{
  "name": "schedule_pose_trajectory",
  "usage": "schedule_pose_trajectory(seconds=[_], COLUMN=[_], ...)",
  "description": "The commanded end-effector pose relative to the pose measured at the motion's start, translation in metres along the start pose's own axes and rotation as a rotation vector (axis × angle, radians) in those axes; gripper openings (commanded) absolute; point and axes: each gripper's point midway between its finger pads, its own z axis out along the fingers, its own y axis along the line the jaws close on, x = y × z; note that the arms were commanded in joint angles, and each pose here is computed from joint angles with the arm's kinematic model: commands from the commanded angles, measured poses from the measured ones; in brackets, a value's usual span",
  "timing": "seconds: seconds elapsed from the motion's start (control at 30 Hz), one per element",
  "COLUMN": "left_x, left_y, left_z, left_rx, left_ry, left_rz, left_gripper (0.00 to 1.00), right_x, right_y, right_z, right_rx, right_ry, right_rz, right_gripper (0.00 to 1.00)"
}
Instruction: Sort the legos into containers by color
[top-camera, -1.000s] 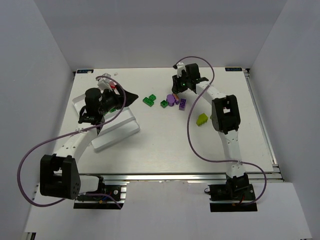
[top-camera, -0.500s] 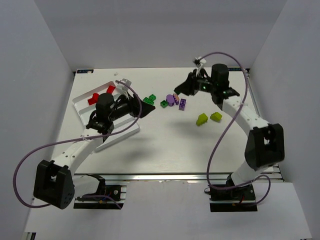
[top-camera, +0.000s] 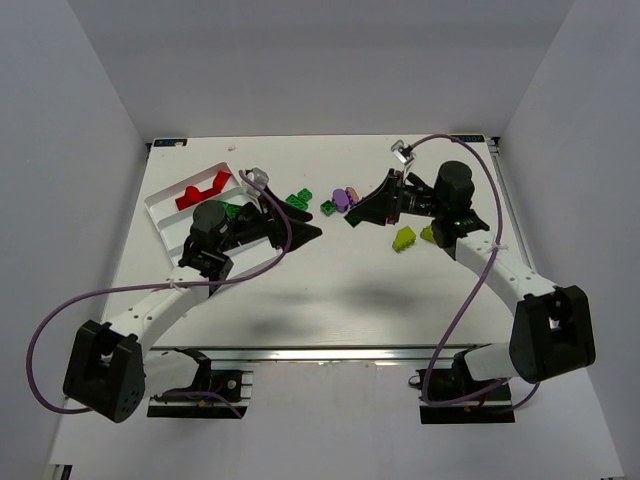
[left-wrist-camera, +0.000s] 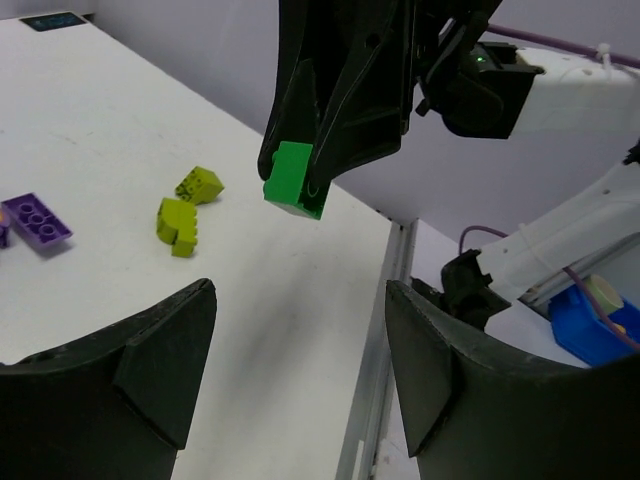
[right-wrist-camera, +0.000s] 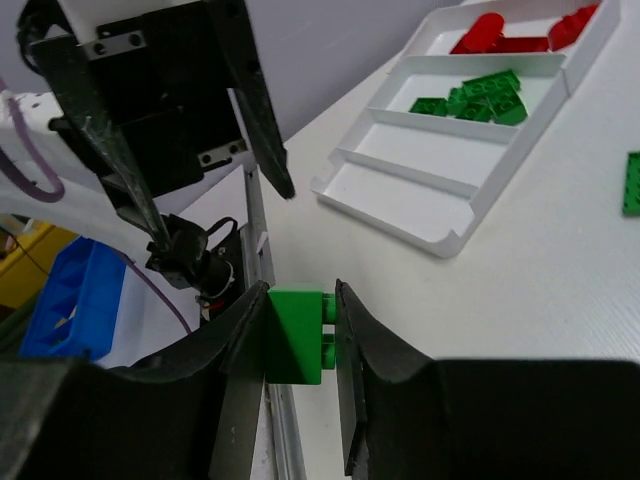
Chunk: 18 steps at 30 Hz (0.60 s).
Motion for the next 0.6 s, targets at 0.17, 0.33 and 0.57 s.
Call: schedule_pose_trajectory(seconds=[0.17,0.33,0.57], left_x=[0.007,0.01,0.016], left_y=[-0.029,-0.045,-0.052], left_z=[0.006,0.005,0.007], left_rx=[0.15,0.211,0.242], left_ry=[0.028,0.045,0.066], left_rz=[-0.034,-0.025,-0.03], left_gripper=[0.78,0.77,0.77], right_x=[0.0,0.005,0.006], right_y=[0.058,0.074,0.078], right_z=[0.031,0.046,0.048], right_rx=[-0.17,-0.199,-0.21], right_ry=[0.01,0.02,0.017], right_rz=[-0.157,-0.223,-0.248], right_gripper=[0.0,0.0,0.0])
